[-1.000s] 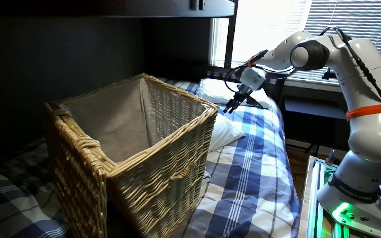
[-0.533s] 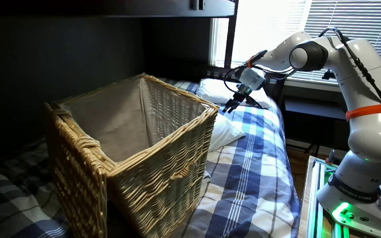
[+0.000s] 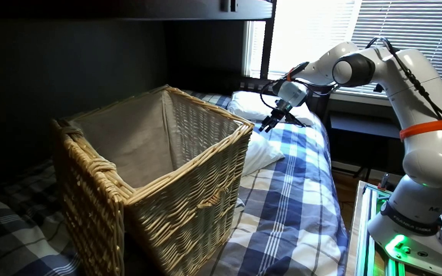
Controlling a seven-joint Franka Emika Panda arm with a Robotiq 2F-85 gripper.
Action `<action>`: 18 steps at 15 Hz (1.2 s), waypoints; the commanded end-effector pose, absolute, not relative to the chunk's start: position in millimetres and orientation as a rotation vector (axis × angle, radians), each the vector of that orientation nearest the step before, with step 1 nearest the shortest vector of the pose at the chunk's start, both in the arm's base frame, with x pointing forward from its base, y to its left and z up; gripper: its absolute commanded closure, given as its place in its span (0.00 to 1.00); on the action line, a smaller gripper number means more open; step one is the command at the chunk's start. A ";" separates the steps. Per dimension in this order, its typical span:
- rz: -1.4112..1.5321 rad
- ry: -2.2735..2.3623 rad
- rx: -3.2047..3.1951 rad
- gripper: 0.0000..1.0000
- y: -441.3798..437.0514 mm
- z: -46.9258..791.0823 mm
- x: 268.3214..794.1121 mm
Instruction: Move the pillow to the right
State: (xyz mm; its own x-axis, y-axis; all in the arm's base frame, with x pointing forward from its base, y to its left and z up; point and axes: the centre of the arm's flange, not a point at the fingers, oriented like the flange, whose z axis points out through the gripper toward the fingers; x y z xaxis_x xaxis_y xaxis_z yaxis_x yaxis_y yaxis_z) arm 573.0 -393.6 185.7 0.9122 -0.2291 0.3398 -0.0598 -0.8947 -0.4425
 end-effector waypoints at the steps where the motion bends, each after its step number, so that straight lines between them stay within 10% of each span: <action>1: -0.525 0.207 -2.605 0.00 -414.2 157.8 589.6; 18: -0.461 0.327 -2.316 0.00 -430.4 88.8 630.6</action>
State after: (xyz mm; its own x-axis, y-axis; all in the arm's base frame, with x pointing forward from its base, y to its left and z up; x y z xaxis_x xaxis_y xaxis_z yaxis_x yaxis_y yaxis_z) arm 604.7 -420.1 102.6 0.9105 -0.3298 0.2494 -0.0878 -0.7436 -0.6629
